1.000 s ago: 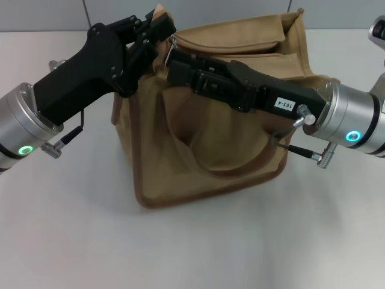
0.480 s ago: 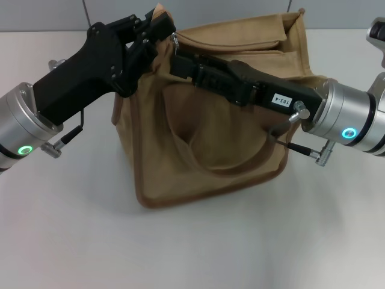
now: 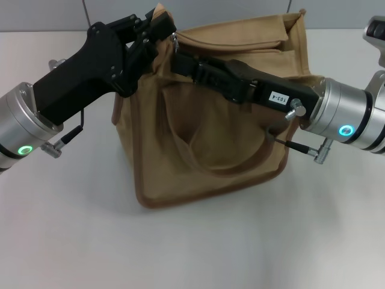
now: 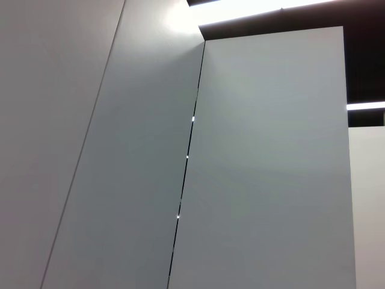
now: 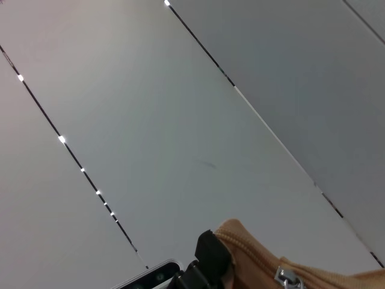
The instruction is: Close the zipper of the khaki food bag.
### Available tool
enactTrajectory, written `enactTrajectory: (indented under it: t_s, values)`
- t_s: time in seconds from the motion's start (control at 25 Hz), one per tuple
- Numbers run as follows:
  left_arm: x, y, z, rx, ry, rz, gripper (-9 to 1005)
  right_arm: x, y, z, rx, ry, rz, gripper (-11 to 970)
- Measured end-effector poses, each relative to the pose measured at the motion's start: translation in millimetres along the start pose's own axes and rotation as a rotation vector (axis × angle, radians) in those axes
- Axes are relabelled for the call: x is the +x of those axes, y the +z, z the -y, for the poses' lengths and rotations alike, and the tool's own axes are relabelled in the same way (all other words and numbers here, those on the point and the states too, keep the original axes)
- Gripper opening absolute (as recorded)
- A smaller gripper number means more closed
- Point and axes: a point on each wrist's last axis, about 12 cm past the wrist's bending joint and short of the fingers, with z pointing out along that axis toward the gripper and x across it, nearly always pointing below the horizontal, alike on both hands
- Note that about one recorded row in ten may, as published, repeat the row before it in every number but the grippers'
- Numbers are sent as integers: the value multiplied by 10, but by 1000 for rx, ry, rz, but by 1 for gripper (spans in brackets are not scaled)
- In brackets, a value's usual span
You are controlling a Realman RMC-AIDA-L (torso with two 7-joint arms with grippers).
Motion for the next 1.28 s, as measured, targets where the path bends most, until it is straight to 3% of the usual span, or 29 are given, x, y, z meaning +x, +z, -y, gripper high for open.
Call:
enactTrajectory:
  t_s: [0.2, 0.64, 0.84, 1.08, 1.28]
  values:
    - [0, 4, 0, 1, -1, 0, 109, -4, 25, -27, -30, -4, -16, 284]
    - [4, 18, 3, 5, -5, 3, 111, -17, 22, -20, -25, -15, -15, 280]
    - [6, 32, 0, 7, -7, 4, 112, -20, -7, -66, -58, -14, 5, 448]
    - [6, 42, -7, 6, -5, 1, 112, -22, 7, 4, -1, -6, -3, 537]
    - [5, 50, -11, 6, 3, 1, 113, -30, 18, 5, -3, -10, -3, 536]
